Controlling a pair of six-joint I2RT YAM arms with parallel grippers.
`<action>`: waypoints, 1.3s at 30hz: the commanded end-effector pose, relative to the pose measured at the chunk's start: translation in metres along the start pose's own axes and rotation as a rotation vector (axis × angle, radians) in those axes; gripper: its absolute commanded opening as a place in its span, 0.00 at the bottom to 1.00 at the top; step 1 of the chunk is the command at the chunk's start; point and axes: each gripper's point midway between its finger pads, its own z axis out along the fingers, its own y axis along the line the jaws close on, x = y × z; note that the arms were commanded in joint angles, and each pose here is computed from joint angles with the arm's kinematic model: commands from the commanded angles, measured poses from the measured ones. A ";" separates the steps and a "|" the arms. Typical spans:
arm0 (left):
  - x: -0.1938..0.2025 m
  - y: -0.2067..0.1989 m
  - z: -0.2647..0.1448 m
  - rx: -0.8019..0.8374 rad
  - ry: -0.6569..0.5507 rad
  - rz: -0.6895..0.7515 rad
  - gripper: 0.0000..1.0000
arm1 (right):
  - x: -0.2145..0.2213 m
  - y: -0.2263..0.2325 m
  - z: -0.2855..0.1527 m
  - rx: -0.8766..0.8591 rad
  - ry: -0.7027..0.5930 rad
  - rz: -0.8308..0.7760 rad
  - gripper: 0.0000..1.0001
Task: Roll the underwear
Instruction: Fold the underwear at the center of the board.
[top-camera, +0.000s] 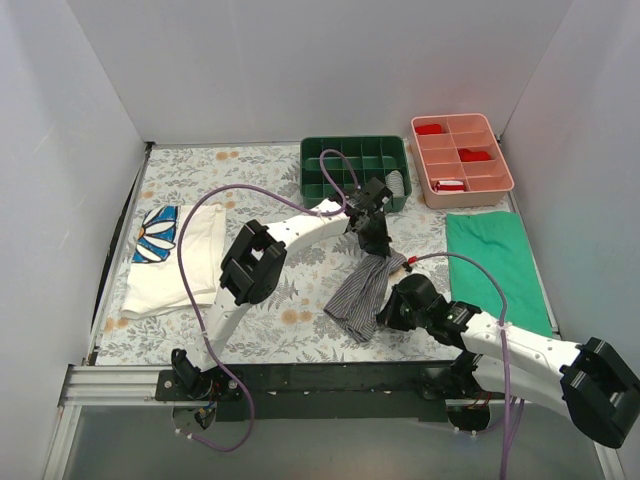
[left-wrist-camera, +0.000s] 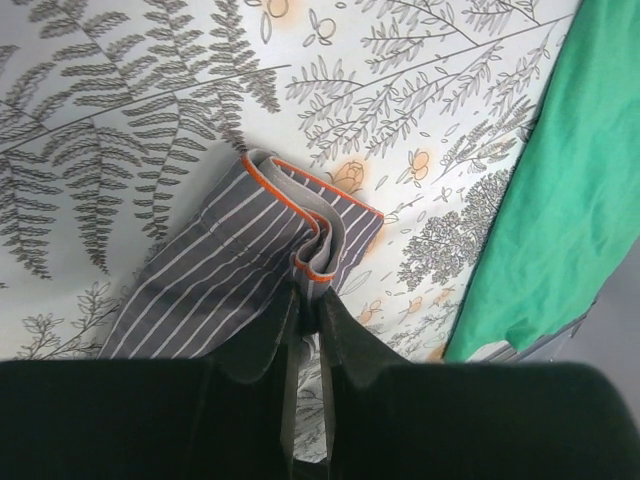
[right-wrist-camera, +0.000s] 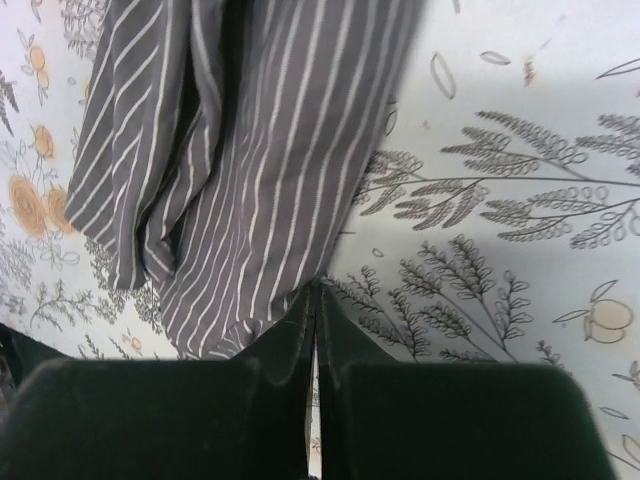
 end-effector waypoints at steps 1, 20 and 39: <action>0.014 -0.018 0.002 0.057 0.036 0.003 0.00 | -0.002 0.004 -0.002 0.036 -0.031 0.044 0.05; -0.017 -0.051 -0.079 0.138 -0.187 0.126 0.71 | -0.079 -0.028 -0.065 0.232 -0.358 0.165 0.25; 0.068 0.078 -0.107 0.004 -0.151 0.173 0.68 | -0.179 0.026 -0.035 0.021 -0.297 0.094 0.33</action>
